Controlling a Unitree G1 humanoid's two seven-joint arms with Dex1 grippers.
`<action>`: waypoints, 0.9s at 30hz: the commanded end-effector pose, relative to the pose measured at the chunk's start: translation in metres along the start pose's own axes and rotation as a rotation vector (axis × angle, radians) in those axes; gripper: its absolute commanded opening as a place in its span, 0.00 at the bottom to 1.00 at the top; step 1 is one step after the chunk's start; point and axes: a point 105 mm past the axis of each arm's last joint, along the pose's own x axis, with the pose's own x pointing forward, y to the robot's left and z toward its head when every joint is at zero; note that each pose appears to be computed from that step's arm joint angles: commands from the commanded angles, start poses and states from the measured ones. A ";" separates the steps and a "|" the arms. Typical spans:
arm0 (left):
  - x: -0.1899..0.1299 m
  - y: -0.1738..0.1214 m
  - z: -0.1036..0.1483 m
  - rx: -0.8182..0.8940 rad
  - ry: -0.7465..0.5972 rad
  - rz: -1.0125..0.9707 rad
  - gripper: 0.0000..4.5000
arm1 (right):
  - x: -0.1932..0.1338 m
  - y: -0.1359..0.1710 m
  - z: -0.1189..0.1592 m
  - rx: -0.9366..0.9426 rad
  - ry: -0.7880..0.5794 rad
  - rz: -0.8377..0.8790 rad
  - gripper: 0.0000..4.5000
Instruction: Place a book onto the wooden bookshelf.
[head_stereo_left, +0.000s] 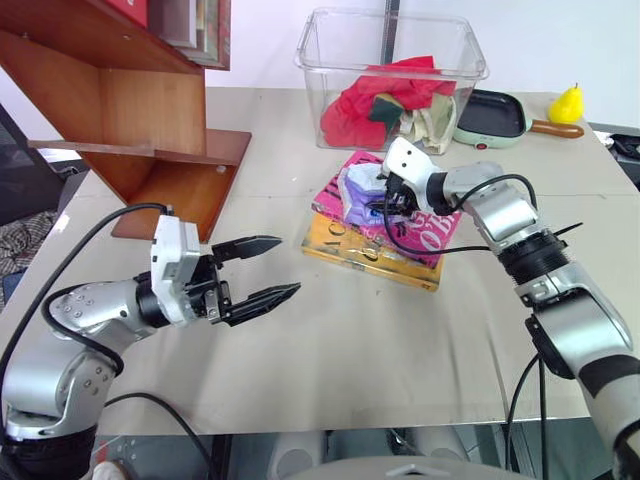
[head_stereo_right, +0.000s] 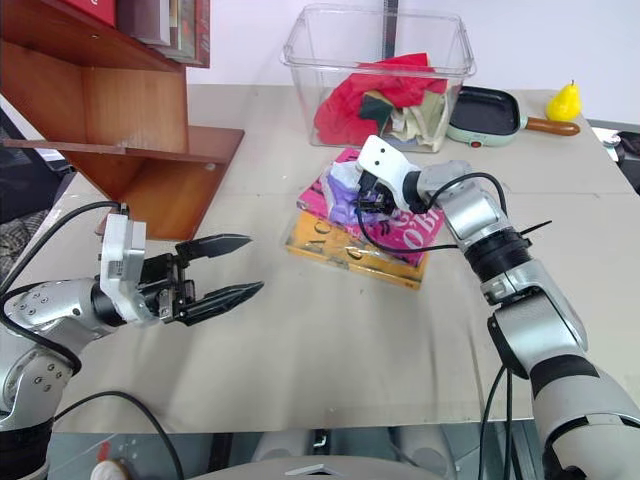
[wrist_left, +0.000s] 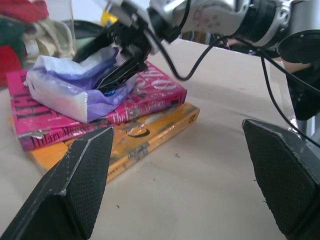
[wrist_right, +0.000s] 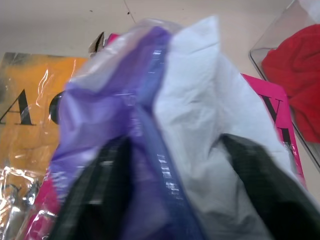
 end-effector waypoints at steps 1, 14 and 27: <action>0.002 -0.009 0.010 0.027 -0.015 -0.033 0.95 | -0.019 0.002 -0.003 0.065 -0.014 0.033 0.19; 0.058 -0.037 0.031 -0.032 -0.114 -0.383 0.95 | -0.201 0.026 -0.039 0.325 -0.106 -0.530 0.01; 0.087 -0.034 0.027 -0.065 -0.131 -0.523 0.95 | -0.255 0.048 -0.136 0.423 0.195 -0.717 0.49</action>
